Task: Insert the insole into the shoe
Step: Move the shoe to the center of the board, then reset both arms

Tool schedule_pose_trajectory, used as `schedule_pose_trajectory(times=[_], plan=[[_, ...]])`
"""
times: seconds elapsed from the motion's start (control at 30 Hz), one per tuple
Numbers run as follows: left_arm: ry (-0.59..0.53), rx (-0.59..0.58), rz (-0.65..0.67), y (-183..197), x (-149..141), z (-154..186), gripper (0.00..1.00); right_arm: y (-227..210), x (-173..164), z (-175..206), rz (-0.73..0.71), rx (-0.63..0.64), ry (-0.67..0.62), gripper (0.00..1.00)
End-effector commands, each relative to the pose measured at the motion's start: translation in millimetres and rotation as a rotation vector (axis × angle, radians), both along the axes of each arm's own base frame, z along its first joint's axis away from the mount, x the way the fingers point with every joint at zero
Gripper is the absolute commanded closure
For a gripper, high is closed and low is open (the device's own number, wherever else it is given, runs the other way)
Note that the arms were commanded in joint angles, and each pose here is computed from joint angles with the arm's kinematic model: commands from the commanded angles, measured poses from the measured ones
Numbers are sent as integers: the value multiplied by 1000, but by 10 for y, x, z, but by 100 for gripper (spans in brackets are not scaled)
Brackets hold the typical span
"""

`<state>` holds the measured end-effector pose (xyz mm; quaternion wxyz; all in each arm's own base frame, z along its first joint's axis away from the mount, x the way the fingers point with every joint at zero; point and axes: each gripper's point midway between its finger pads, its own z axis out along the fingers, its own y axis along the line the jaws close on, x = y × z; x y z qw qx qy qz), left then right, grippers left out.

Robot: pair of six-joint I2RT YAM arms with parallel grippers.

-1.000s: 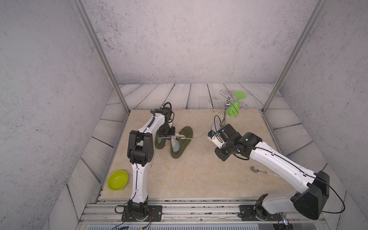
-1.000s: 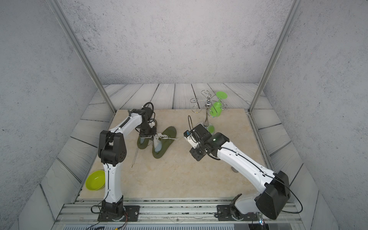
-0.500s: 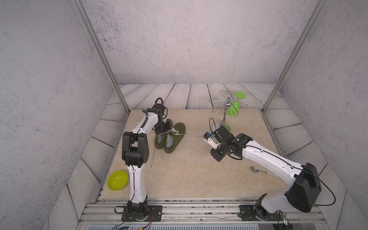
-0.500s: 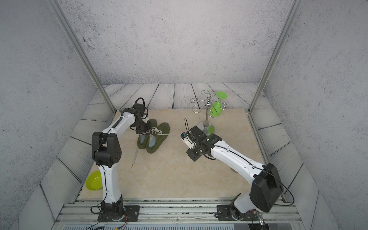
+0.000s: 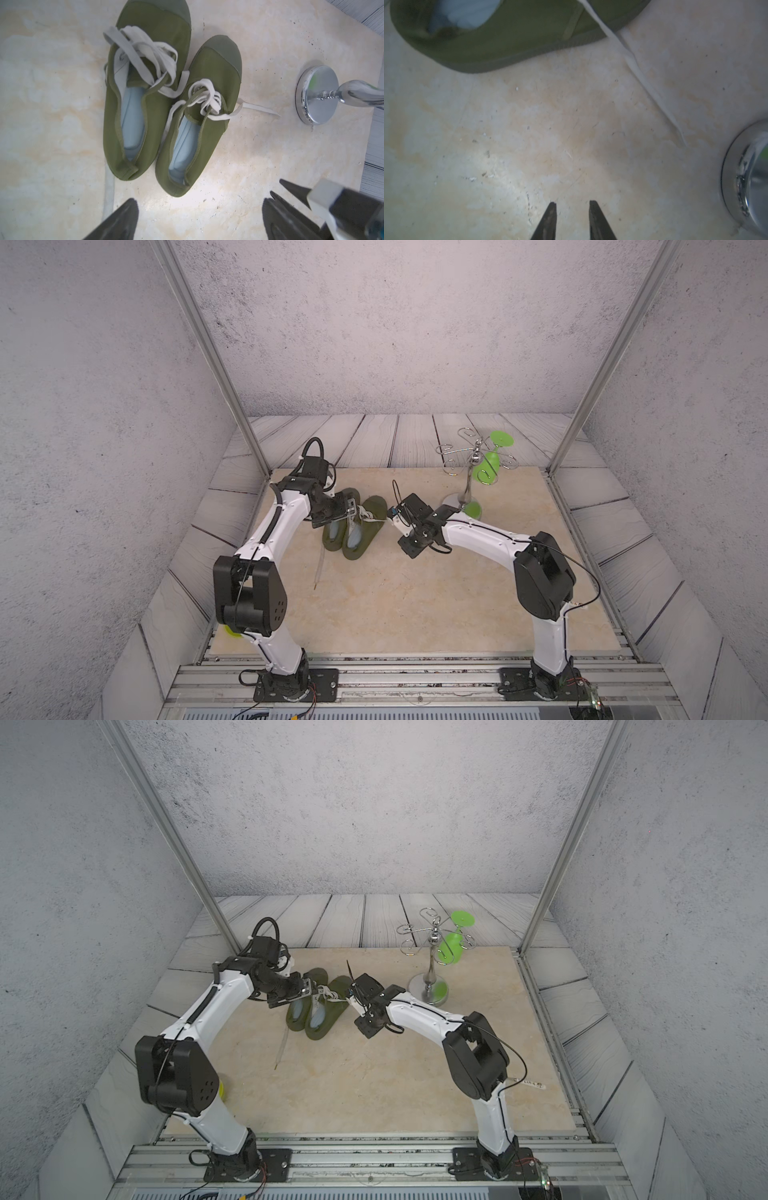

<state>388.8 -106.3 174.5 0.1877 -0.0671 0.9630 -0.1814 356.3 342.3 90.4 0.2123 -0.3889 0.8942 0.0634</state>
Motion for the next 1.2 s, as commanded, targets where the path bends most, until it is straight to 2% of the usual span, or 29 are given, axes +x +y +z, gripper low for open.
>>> schedule_pose_trajectory(times=[0.0,0.3,0.47,0.8,1.0,1.1,1.17], plan=[[-16,-48,37,46,-130,-9,4,134,140,-239,-14,-30,34,70],[-9,-54,54,126,-648,-159,4,492,534,-514,-23,-29,20,71],[-19,-78,70,127,-773,-244,4,630,716,-629,-19,-18,-10,70],[15,-56,65,166,-932,-318,4,822,1063,-574,-34,30,-82,69],[-19,-26,81,232,-935,-241,4,736,1087,-266,-39,31,-145,68],[-91,16,89,311,-887,-112,4,618,1012,202,-46,62,-226,68],[-210,19,67,314,-822,30,4,519,873,556,-32,94,-293,65]])
